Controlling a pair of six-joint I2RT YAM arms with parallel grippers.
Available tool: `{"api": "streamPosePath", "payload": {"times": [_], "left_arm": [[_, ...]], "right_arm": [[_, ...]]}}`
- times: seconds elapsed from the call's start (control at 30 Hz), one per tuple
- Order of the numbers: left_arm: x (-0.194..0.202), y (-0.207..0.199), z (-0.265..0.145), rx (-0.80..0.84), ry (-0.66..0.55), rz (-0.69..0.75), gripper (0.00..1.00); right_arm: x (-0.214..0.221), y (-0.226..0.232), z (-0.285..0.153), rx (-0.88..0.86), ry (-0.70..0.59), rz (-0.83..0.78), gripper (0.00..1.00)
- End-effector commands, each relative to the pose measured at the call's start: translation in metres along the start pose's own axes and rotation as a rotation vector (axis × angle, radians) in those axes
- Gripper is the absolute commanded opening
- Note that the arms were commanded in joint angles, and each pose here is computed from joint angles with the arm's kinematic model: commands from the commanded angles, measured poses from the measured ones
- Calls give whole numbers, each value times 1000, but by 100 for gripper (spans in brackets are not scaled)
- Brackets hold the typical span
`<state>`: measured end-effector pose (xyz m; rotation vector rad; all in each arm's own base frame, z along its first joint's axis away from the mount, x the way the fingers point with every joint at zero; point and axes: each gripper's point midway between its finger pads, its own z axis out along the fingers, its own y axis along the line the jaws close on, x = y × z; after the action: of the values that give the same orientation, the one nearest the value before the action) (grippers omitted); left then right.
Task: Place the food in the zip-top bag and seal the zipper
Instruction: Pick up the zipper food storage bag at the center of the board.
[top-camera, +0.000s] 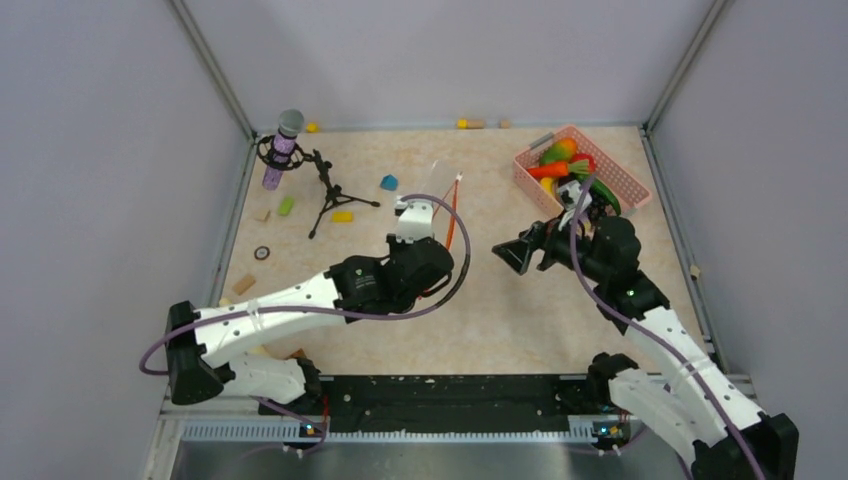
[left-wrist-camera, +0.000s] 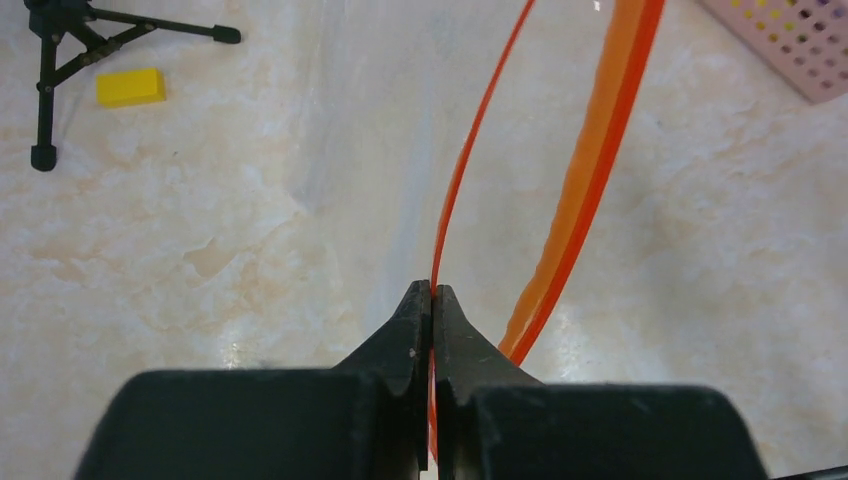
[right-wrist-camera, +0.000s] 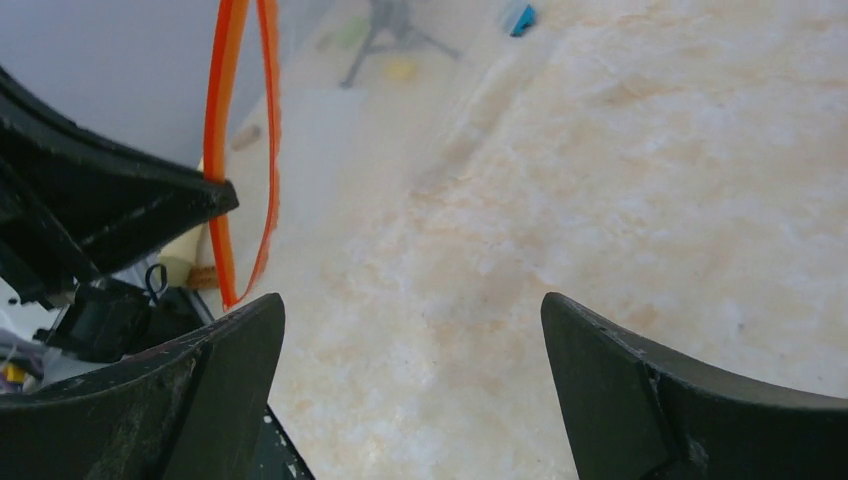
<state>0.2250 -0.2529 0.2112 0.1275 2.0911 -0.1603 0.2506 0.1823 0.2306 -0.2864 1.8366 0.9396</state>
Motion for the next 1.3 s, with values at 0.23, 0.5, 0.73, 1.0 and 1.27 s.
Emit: {"api": "streamPosePath", "payload": {"times": [0.23,0.5,0.73,1.0,1.27], "left_arm": [[-18,-3,-9,46,-47,-155,0],[10,-17,-12,207,-1,-192,0],[20,-5,-19,232,-7,-234,0],[16,35,-23,106,-72,-286,0],[4,134,-40,-309,-237,-405,0]], "right_arm": [[-18,57,37,-11,-31,-102,98],[17,78,84,124,-6,-108,94],[40,67,108,216,-59,-20,85],[68,59,121,194,-72,71,27],[95,30,93,334,82,26,0]]}}
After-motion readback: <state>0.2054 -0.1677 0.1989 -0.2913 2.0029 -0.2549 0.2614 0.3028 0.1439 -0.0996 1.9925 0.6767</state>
